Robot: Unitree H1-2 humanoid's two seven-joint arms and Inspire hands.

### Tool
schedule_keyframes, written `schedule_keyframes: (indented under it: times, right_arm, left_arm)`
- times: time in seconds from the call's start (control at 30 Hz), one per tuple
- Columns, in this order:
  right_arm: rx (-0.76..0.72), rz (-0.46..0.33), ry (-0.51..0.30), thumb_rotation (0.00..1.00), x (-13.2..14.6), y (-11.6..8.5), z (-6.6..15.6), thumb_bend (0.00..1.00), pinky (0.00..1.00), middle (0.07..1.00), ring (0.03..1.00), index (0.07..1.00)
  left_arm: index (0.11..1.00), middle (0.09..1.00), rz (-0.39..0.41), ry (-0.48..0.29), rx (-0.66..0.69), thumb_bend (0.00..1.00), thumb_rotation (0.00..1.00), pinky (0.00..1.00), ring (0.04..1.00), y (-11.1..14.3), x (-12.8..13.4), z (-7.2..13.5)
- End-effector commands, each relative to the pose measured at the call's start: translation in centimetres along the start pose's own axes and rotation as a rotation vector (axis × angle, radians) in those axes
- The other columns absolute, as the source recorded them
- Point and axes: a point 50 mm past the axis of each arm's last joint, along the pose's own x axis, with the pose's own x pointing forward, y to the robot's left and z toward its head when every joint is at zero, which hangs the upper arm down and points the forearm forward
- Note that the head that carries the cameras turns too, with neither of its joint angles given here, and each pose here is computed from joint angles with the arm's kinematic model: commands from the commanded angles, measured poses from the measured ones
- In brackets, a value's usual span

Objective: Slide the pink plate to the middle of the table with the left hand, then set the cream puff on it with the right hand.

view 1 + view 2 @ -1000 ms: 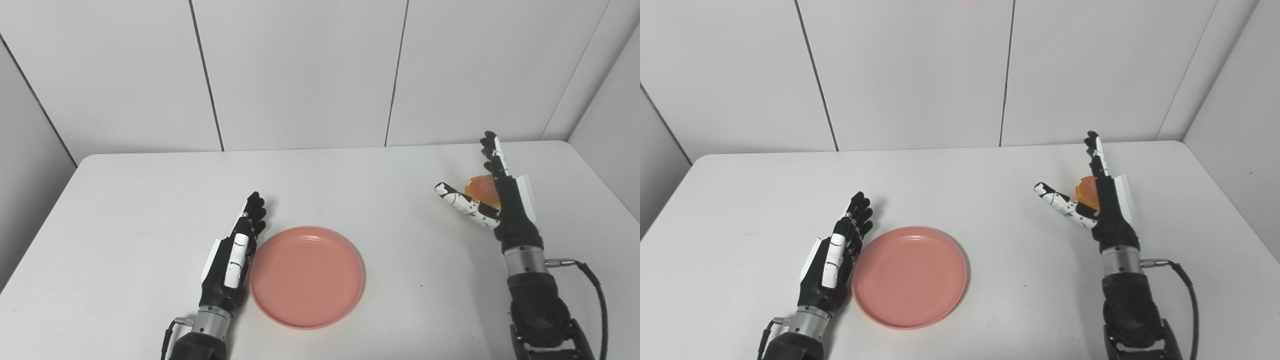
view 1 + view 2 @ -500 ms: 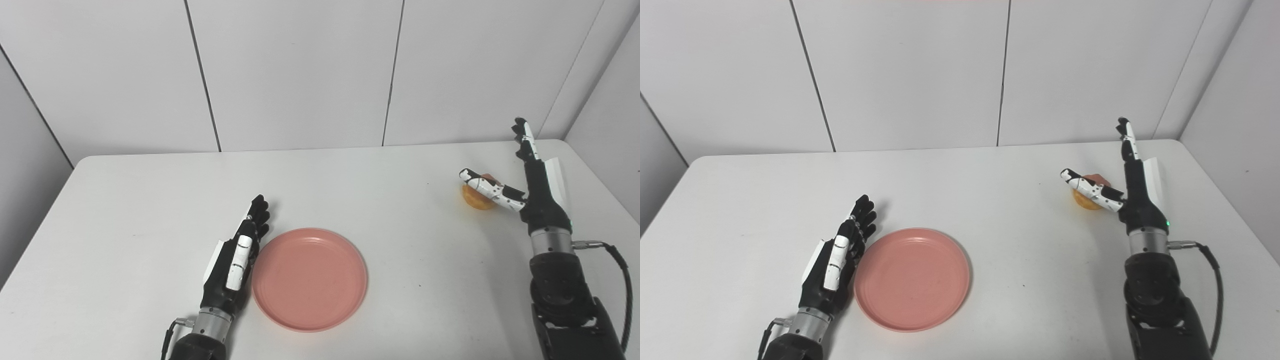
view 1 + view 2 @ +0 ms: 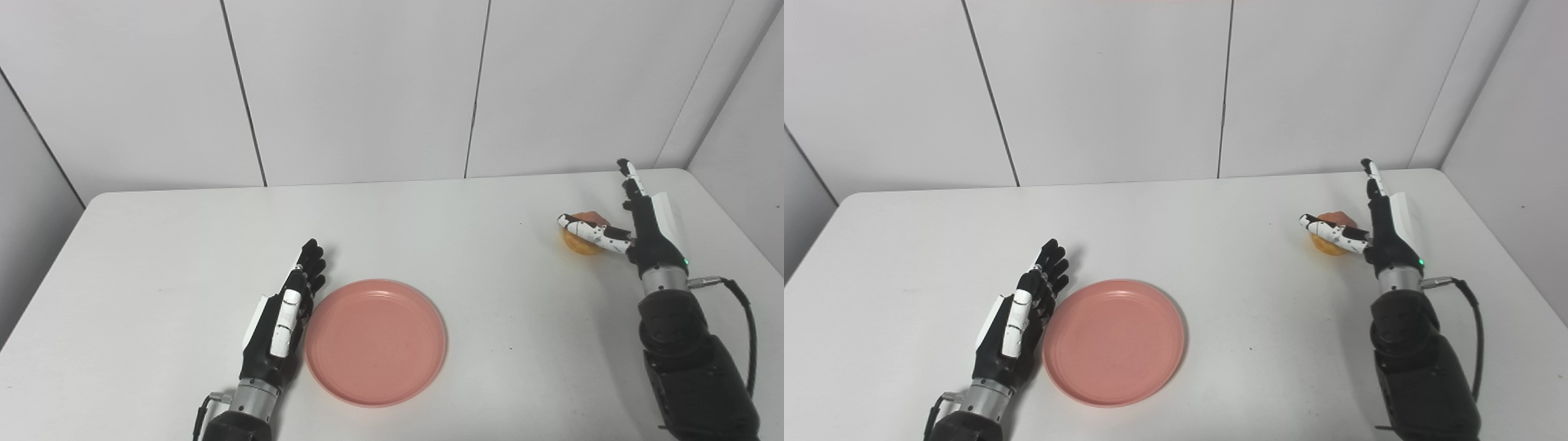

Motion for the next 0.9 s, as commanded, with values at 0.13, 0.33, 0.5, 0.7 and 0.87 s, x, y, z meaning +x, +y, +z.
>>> schedule_keyframes:
  times: [0.13,0.33,0.5,0.7,0.87]
  right_arm:
    - [-0.024,-0.070,-0.044,0.40,3.0,-1.5,1.5,0.76,0.82,0.950,0.915,0.948]
    - [-0.033,-0.051,0.000,0.39,3.8,-1.0,1.0,0.78,0.83,0.953,0.921,0.946]
    - [-0.054,-0.024,0.024,0.34,4.0,-0.2,0.3,0.79,0.82,0.951,0.917,0.941]
    - [-0.094,0.002,0.039,0.28,4.1,0.8,-0.2,0.80,0.76,0.940,0.883,0.926]
    - [-0.108,0.017,0.046,0.23,3.9,1.3,-0.4,0.77,0.76,0.921,0.874,0.915]
  left_arm:
    - [1.000,1.000,0.013,0.056,0.003,0.62,1.00,1.00,1.000,1.3,-2.0,-1.6]
    - [0.991,0.998,0.010,0.047,0.001,0.61,1.00,1.00,1.000,1.8,-2.0,-1.4]
    - [0.985,0.991,0.023,0.032,-0.003,0.60,1.00,1.00,0.997,1.8,-2.0,-1.4]
    - [0.968,0.977,0.030,0.024,0.006,0.59,1.00,1.00,0.987,2.0,-2.0,-1.3]
    - [0.959,0.970,0.042,0.022,-0.003,0.60,1.00,0.99,0.977,2.3,-2.2,-1.3]
